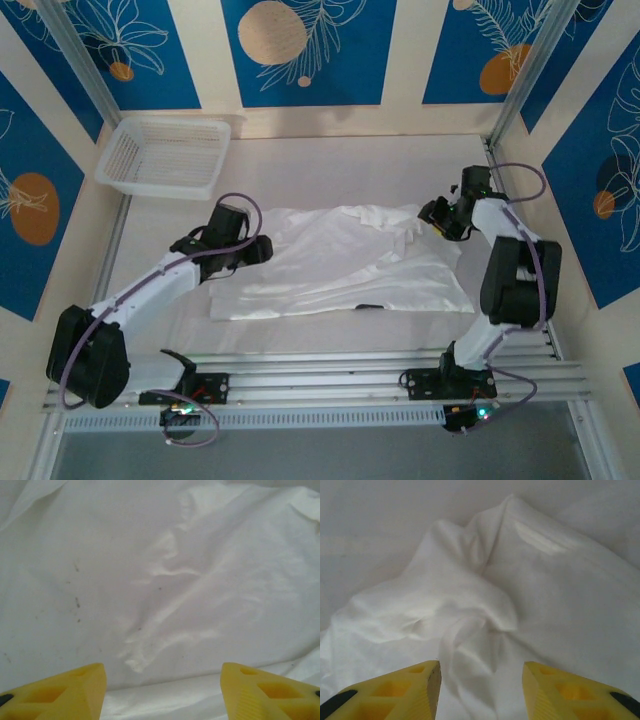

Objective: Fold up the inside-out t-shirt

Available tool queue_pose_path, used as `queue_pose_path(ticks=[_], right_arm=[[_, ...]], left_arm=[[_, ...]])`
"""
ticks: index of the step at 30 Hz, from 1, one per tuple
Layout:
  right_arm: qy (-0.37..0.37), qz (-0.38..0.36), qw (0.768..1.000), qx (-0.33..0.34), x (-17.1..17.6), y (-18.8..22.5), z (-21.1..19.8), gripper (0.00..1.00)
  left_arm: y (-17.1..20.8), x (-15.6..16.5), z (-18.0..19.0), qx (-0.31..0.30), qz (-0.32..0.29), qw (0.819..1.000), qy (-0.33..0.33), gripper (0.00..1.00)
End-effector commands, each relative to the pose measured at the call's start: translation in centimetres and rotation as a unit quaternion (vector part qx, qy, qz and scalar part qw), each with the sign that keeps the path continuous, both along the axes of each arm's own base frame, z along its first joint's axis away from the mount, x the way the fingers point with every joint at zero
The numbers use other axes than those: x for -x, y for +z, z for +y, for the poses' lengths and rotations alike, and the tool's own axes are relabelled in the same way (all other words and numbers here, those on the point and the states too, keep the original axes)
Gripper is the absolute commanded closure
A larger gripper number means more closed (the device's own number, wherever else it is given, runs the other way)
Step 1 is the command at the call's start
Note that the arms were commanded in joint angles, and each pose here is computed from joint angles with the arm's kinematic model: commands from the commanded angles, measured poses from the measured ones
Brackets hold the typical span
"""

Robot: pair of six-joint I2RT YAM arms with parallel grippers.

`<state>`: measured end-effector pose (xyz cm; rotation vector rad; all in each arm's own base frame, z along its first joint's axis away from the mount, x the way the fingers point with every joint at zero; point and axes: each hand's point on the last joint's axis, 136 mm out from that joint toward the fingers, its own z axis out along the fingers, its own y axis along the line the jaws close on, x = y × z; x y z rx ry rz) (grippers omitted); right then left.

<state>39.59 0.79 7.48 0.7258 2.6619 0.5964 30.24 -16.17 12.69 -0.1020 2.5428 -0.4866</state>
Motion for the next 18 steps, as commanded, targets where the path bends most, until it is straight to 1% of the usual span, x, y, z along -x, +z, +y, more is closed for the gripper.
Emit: queue_pose_path(ticks=[1, 5, 8, 10, 11, 12, 13, 14, 18], right_arm=[[0.04, 0.0, 0.999, -0.016, -1.3, -1.0, 1.4, 0.54], [0.043, 0.008, 0.999, -0.027, -2.0, -2.5, 1.9, 0.53], [0.039, 0.004, 0.999, -0.032, -2.4, -2.7, 2.1, 0.58], [0.037, 0.006, 0.999, -0.033, -2.7, -2.7, 2.0, 0.66], [0.037, 0.007, 0.999, -0.035, -2.8, -2.7, 2.1, 0.74], [0.039, 0.008, 0.998, -0.041, -2.9, -2.6, 2.2, 0.87], [0.042, 0.005, 0.998, -0.046, -3.1, -2.3, 2.5, 0.98], [0.043, 0.003, 0.998, -0.049, -3.2, -2.0, 2.7, 1.0], [0.057, -0.03, 0.994, -0.083, -4.7, 1.6, 4.5, 1.0]], left_arm=[[0.3, 0.6, -0.1, -0.002, -0.011, 1.0, -0.023, 0.38], [0.1, 1.1, 0.4, -0.006, -0.011, 1.0, -0.017, 0.38], [0.1, 1.3, 0.8, -0.008, -0.015, 1.0, -0.013, 0.38], [-0.2, 1.4, 1.0, -0.015, -0.012, 1.0, -0.01, 0.38], [-0.4, 1.5, 1.1, -0.017, -0.009, 1.0, -0.01, 0.38], [-0.5, 1.6, 1.2, -0.021, -0.006, 1.0, -0.01, 0.38], [-0.7, 1.6, 1.2, -0.022, -0.004, 1.0, -0.009, 0.38], [-0.8, 1.6, 1.3, -0.024, -0.003, 1.0, -0.009, 0.38], [-1.0, 1.7, 1.4, -0.028, -0.001, 1.0, -0.008, 0.38]])
